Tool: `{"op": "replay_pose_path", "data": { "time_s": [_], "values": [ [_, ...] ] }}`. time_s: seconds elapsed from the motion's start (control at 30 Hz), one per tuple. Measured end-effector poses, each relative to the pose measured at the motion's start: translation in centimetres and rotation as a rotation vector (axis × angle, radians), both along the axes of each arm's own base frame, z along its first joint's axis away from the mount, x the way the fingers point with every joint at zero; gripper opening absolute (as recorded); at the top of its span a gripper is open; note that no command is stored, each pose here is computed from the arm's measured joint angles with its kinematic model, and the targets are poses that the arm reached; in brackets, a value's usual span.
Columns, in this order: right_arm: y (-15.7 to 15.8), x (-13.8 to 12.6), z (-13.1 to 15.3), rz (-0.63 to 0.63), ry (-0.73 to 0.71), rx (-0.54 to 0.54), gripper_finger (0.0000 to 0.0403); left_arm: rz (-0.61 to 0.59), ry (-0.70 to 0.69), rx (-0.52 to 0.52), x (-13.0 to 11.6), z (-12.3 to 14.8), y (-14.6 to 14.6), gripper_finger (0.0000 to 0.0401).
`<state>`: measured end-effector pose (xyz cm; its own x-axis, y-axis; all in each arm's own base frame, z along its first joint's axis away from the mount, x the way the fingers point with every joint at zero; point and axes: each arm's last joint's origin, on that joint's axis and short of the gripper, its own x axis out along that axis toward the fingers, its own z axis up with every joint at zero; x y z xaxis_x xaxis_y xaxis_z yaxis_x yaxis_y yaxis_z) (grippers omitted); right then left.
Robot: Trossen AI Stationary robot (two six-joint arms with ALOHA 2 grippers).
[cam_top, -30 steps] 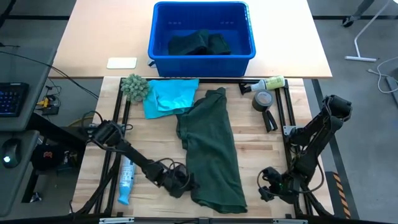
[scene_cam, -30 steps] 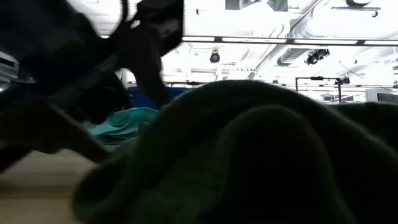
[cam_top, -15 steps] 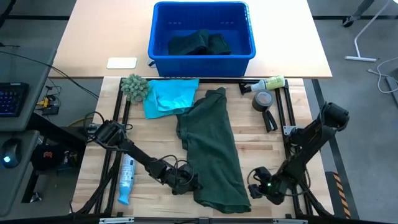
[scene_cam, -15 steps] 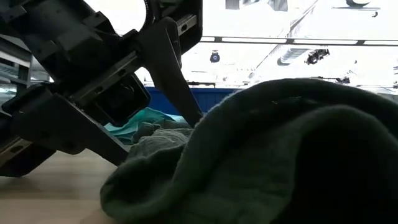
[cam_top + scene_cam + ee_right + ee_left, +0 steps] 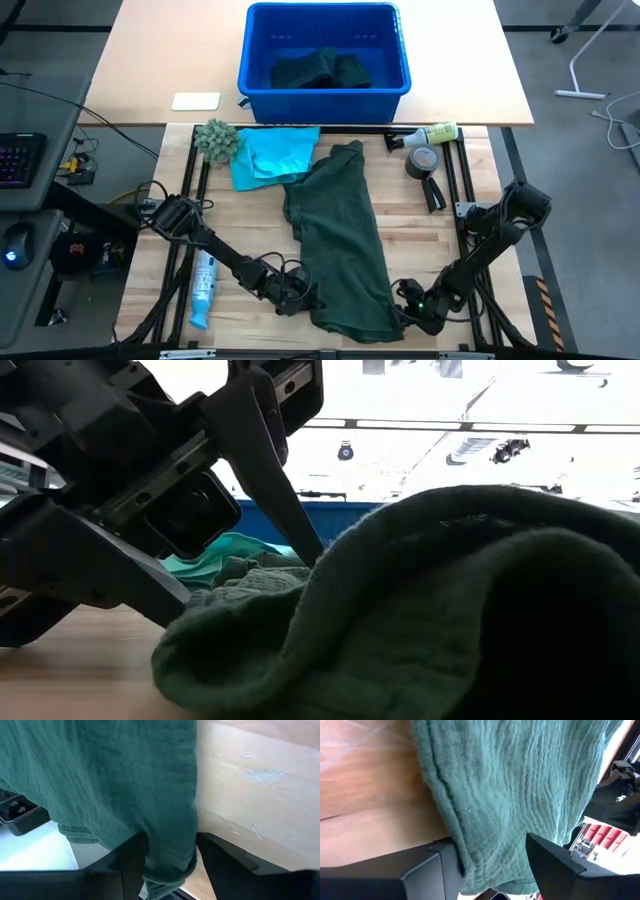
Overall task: Fold laundry
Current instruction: Fold the green polo shirt from the blue laundry bin
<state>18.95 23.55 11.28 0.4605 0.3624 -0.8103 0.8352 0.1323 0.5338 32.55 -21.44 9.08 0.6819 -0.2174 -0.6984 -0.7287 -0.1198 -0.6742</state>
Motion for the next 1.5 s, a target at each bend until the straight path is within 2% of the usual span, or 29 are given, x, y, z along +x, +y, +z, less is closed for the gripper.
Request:
{"op": "replay_pose_path", "data": {
  "time_s": [0.17,0.27,0.33,0.4,0.47,0.67,0.73,0.97,1.1,1.27,1.5],
  "values": [
    [-0.4,0.4,-0.1,-0.018,0.014,-0.003,0.0173,0.006,-0.009,0.014,0.0,0.0,0.0,0.0178],
    [-0.8,0.9,-0.1,-0.019,0.009,-0.014,0.0141,-0.014,-0.023,0.044,0.0,0.0,-0.1,0.0157],
    [-1.1,1.1,-0.2,-0.001,-0.005,-0.032,0.0083,-0.027,-0.031,0.062,0.1,0.1,0.0,0.0119],
    [-1.2,1.3,-0.2,0.023,-0.023,-0.050,0.0024,-0.014,-0.043,0.091,0.2,0.1,0.3,0.0055],
    [-1.4,1.5,-0.2,0.041,-0.041,-0.063,0.0015,0.019,-0.068,0.120,0.5,0.1,0.6,0.0016],
    [-1.2,1.7,-0.1,0.082,-0.075,-0.047,0.0002,0.014,-0.095,0.149,0.9,0.2,1.1,0.0002],
    [-1.0,1.8,0.2,0.095,-0.096,-0.020,0.0001,0.004,-0.111,0.125,1.0,0.3,1.0,0.0001],
    [-0.6,1.0,4.2,0.142,-0.237,0.049,0.0000,-0.090,-0.152,0.078,0.3,3.1,0.4,0.0000],
    [-0.8,0.1,6.5,0.125,-0.302,0.067,0.0000,-0.098,-0.225,0.039,-0.2,6.3,-0.1,0.0000],
    [-1.5,-0.3,8.4,0.078,-0.365,0.075,0.0000,-0.097,-0.238,0.037,-0.7,7.5,-0.1,0.0000],
    [-2.7,0.4,9.6,-0.008,-0.444,0.046,0.0000,-0.049,-0.283,0.041,-0.5,9.0,0.7,0.0000]
  ]
}}
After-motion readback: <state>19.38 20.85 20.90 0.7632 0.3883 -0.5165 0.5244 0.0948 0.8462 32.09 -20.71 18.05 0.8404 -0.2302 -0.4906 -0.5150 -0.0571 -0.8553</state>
